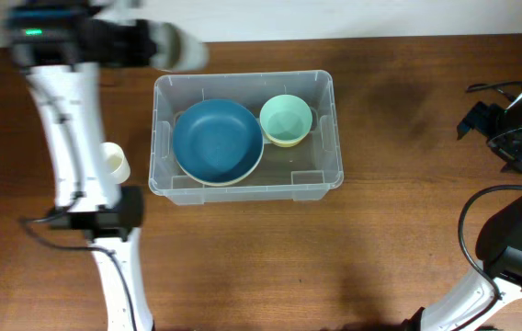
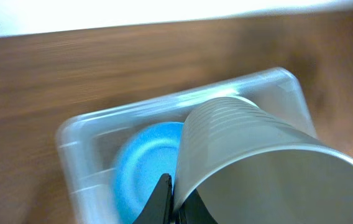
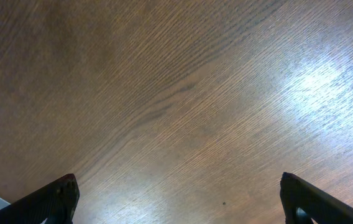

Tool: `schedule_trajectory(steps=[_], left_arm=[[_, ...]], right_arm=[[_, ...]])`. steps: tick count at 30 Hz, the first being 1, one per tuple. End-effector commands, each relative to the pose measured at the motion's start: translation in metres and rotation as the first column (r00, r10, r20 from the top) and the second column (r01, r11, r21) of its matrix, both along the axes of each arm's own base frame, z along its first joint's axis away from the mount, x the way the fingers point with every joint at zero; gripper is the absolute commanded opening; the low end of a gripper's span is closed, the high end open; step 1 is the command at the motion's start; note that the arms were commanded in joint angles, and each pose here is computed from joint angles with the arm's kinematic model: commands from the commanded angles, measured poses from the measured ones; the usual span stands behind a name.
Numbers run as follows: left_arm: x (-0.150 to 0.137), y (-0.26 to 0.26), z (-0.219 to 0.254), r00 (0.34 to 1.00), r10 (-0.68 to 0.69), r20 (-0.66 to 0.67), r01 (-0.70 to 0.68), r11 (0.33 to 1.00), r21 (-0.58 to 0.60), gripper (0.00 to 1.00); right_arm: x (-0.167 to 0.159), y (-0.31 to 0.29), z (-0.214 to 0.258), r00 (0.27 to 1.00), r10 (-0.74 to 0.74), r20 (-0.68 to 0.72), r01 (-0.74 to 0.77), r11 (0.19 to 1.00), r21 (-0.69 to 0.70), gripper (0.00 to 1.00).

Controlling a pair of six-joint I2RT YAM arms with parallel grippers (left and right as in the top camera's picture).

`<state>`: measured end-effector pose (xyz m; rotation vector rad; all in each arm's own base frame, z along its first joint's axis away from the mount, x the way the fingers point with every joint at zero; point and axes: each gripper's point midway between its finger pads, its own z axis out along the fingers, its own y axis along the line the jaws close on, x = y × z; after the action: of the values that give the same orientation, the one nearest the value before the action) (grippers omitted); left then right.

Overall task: Pack container
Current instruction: 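Lift the grey cup and carry it right over the bin, then lower the grey cup into the bin's front right and release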

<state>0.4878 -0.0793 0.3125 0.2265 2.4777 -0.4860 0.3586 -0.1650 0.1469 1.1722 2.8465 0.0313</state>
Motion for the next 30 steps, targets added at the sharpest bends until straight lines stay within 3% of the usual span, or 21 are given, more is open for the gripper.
schedule_trajectory(steps=[1,8,17,30], left_arm=[[-0.015,-0.059,-0.006,0.991,-0.134,0.012,0.131,0.981,0.144,0.01],[-0.051,-0.141,-0.066,0.948,-0.271,-0.169,0.311,0.901,0.302,0.01],[-0.073,-0.167,-0.128,0.891,-0.292,-0.348,0.402,0.865,0.301,0.01],[-0.076,-0.178,-0.176,0.852,-0.308,-0.424,0.438,0.863,0.253,0.01]], right_arm=[[0.0,0.0,0.0,1.0,-0.006,-0.005,0.006,1.0,-0.007,0.99],[0.0,0.0,0.0,1.0,-0.006,-0.005,0.006,1.0,-0.007,0.99],[0.0,0.0,0.0,1.0,-0.006,-0.005,0.006,1.0,-0.007,0.99],[0.0,0.0,0.0,1.0,-0.006,-0.005,0.006,1.0,-0.007,0.99]])
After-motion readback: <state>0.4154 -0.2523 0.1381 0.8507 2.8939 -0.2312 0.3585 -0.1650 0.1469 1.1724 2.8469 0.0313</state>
